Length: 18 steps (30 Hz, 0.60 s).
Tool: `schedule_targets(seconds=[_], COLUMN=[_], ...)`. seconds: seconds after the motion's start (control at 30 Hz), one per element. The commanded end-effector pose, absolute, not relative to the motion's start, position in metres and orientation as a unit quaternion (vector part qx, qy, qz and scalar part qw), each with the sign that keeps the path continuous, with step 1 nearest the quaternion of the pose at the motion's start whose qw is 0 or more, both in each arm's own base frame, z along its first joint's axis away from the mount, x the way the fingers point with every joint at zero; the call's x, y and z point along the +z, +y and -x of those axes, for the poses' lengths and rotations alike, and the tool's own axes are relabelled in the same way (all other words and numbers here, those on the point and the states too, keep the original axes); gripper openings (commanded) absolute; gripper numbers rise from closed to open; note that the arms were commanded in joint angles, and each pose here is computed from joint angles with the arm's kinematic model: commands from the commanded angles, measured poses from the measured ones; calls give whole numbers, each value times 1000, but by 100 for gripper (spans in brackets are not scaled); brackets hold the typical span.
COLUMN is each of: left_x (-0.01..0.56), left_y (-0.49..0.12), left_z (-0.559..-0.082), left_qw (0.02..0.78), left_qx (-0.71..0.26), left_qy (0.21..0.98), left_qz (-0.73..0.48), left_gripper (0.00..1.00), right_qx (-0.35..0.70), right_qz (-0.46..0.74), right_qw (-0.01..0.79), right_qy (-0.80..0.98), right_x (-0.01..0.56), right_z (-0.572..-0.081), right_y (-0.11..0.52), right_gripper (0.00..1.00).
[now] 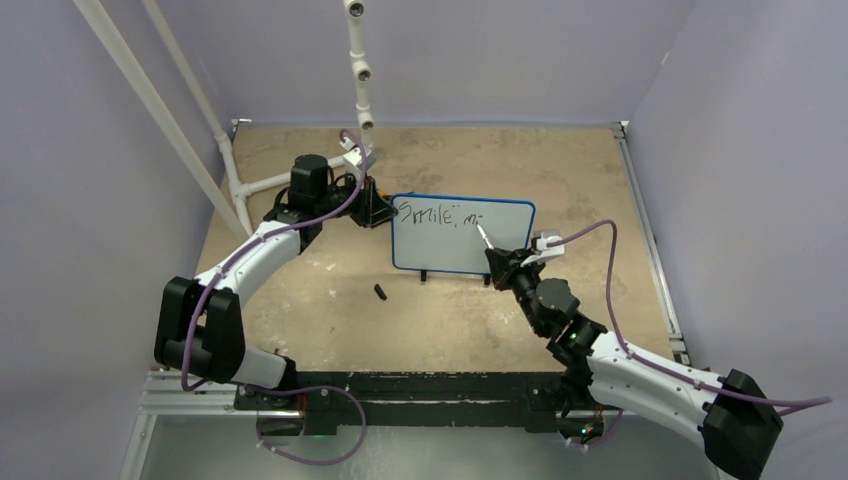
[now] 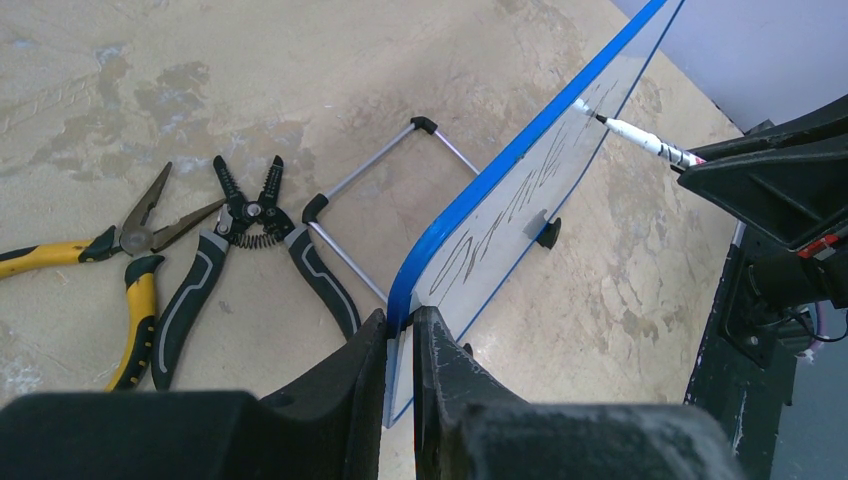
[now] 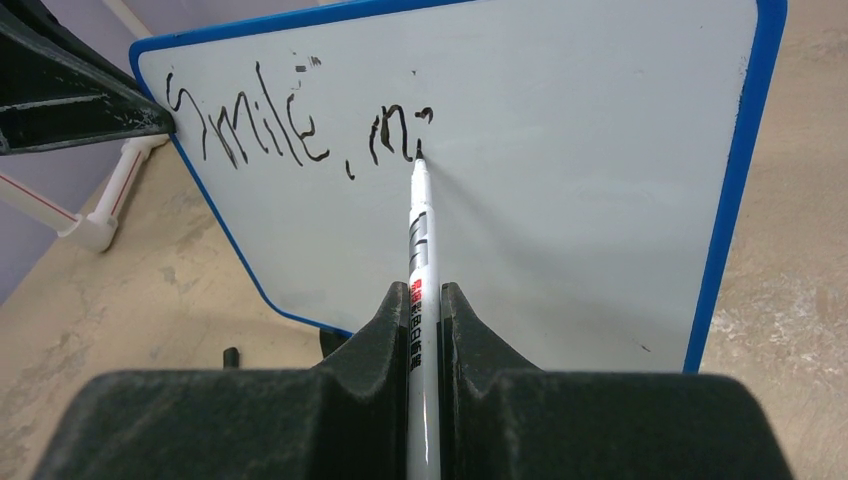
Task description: Write a sentence on the whiteboard
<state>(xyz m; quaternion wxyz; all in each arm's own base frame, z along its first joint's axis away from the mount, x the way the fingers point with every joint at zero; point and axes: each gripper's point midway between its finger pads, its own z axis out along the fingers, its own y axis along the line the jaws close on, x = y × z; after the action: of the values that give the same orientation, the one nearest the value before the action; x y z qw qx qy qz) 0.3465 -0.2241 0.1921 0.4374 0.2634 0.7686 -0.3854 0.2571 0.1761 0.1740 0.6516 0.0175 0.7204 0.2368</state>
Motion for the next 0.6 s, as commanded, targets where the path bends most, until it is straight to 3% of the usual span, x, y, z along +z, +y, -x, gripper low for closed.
schedule_targets(seconds=[0.0, 0.57], left_x=[216, 214], left_y=[-225, -224], left_z=[-347, -348], left_qw=[469, 468], left_qx=[-382, -380], left_qy=[744, 747], left_qz=[-283, -282], left_gripper=[0, 0], right_qx=[232, 223], right_qz=[-42, -40], right_qw=[657, 683], right_qy=[716, 694], right_x=[183, 205], right_z=[-261, -265], right_y=[171, 167], right_gripper=[0, 0])
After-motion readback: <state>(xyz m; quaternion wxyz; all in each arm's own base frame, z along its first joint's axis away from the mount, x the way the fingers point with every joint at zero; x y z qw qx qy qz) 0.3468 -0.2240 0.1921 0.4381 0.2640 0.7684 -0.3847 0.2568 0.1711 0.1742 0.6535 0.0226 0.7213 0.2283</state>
